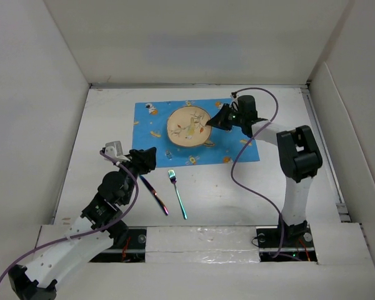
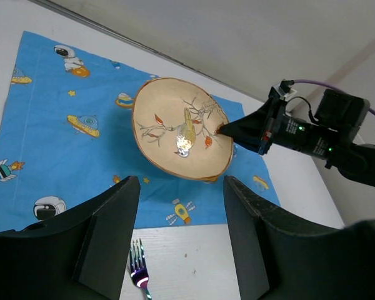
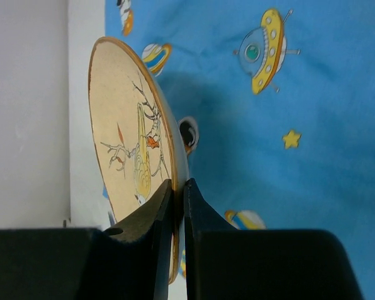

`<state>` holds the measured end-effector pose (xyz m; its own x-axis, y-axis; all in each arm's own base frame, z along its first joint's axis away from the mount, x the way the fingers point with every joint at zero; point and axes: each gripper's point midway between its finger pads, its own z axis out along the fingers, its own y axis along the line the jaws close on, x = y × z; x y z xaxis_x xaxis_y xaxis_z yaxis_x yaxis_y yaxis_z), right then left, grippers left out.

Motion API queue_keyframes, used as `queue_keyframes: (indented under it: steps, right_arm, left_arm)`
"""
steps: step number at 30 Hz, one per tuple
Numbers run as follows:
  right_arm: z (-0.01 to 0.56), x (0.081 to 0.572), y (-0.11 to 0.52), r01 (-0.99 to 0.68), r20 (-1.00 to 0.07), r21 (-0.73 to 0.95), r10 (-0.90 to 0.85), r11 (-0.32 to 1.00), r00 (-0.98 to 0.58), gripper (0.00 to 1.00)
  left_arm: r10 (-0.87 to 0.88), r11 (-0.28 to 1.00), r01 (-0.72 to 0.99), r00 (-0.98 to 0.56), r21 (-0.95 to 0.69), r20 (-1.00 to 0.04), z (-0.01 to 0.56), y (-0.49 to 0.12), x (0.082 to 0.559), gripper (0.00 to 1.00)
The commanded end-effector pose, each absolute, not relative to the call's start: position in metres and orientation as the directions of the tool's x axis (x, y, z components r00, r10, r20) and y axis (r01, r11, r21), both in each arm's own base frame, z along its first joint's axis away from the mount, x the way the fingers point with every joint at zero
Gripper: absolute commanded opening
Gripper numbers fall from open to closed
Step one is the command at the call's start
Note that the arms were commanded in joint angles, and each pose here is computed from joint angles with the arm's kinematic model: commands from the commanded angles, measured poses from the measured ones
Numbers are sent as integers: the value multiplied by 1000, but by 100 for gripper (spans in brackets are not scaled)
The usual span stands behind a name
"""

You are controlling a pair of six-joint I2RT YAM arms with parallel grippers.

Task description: Set the dinner table for one person

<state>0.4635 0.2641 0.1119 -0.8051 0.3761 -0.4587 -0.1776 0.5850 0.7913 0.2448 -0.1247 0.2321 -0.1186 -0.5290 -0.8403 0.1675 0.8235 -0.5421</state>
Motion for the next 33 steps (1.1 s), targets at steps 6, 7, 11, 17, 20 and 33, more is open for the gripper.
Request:
queue_keyframes:
  steps: [6,7,11,17,20,33]
  right_arm:
    - [164,506,282,-308,-536,812,424,496,-730,0]
    - [154,508,282,-293,-528,813,424,504,-736,0]
    - [135,512,278,-249,-498,821,430,514,-753,0]
    - [112,511,262,-188,-480,811,446,554,-756,0]
    - [107,512,255,-163,-471,802,442,574,-763,15]
    - [88,497,233,-128,-488,687,323,716,-811,51]
  left_arm:
    - [-555,808,190,-76,-558,-829,245,-124,244,53]
    - [-556,808,189,-71,-559,-828,246,-123,245,54]
    - [-552,809,190,-82,-557,-830,246,-125,245,54]
    - [-550,810,188,-82,-555,-831,245,-125,246,54]
    - [-541,818,177,-88,-548,-836,241,-125,247,54]
    - [-548,815,172,-79,-552,-833,245,-122,246,53]
